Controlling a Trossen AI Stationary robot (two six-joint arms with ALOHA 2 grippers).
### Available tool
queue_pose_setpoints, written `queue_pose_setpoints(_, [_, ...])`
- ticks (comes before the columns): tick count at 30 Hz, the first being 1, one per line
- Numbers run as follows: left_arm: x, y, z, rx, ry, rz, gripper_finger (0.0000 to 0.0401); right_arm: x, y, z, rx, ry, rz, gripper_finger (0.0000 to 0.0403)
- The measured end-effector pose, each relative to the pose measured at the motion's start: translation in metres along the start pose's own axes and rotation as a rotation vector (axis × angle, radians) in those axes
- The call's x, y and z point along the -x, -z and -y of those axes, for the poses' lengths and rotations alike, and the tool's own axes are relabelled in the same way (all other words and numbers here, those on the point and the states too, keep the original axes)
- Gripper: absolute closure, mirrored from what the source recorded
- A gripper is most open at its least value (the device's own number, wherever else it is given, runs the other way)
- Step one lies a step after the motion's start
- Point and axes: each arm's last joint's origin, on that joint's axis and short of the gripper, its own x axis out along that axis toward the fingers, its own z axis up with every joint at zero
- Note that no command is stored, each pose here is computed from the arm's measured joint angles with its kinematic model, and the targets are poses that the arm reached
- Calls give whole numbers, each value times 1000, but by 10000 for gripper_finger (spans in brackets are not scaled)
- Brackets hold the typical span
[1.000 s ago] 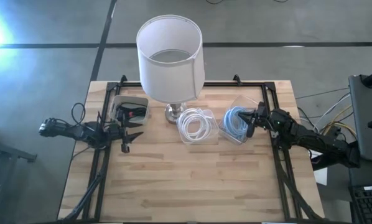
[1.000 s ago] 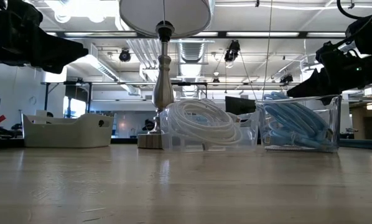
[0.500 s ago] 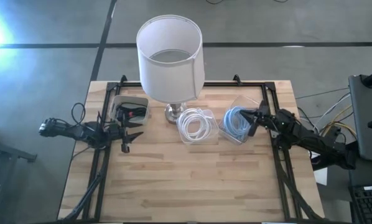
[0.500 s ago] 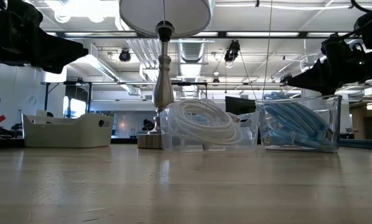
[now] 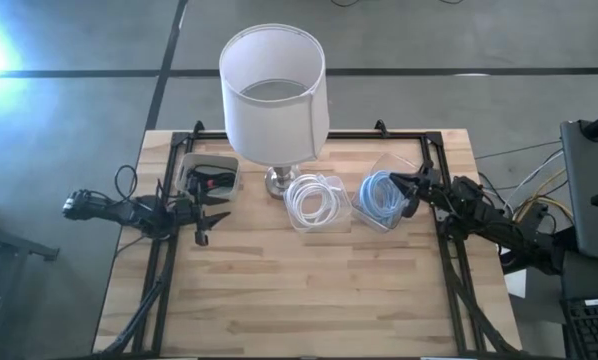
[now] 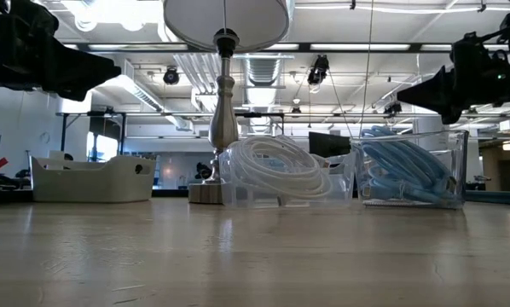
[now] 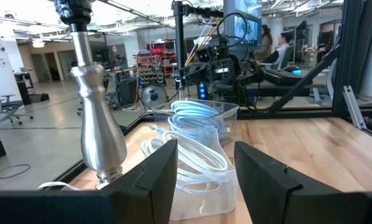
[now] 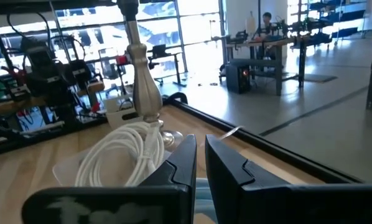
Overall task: Pick & Place USB Port
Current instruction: Return to Home Position
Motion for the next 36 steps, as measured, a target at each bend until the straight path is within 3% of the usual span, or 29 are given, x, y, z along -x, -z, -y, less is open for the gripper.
queue_pose_setpoints(36, [0,0,0,0,0,1,238,-1,1,0,-1,3,-11,371])
